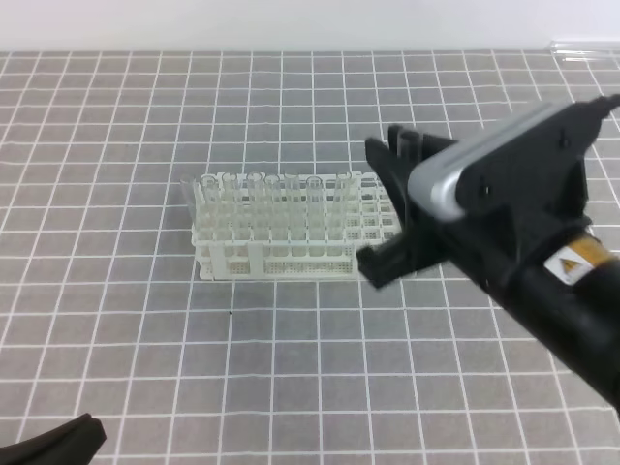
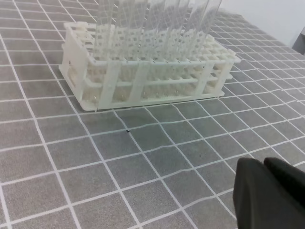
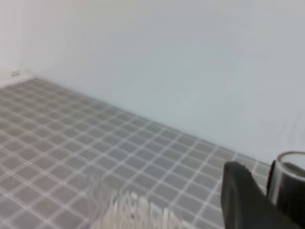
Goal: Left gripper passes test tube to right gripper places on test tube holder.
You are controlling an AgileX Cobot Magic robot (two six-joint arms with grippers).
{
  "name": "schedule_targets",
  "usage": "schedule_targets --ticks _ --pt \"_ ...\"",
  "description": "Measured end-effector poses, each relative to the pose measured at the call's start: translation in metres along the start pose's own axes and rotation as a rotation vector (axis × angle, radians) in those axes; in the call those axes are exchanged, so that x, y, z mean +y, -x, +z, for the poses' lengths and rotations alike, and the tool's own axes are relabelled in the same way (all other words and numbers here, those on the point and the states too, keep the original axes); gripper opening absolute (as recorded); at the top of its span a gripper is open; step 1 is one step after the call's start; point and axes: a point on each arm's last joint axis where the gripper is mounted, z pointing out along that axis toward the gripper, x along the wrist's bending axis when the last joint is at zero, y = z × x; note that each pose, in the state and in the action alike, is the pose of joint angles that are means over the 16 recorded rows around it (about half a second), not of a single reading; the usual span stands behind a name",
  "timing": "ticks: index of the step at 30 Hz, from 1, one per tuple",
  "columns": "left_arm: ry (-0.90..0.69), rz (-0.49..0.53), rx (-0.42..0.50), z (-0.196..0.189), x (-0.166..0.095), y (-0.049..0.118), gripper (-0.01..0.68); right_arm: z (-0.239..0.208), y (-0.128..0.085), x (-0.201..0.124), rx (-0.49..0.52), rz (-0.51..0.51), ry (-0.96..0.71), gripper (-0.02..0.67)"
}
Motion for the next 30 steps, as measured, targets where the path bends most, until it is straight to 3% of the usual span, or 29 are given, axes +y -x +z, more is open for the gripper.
schedule_targets --ticks 15,30 --pt "0.000 0.000 0.000 0.000 0.000 0.000 0.000 0.063 0.054 -0.042 -0.003 0.086 0.151 0.089" --pt "0.004 -0.002 0.000 0.000 0.001 0.000 0.000 0.101 0.055 -0.070 0.011 0.058 0.123 0.089"
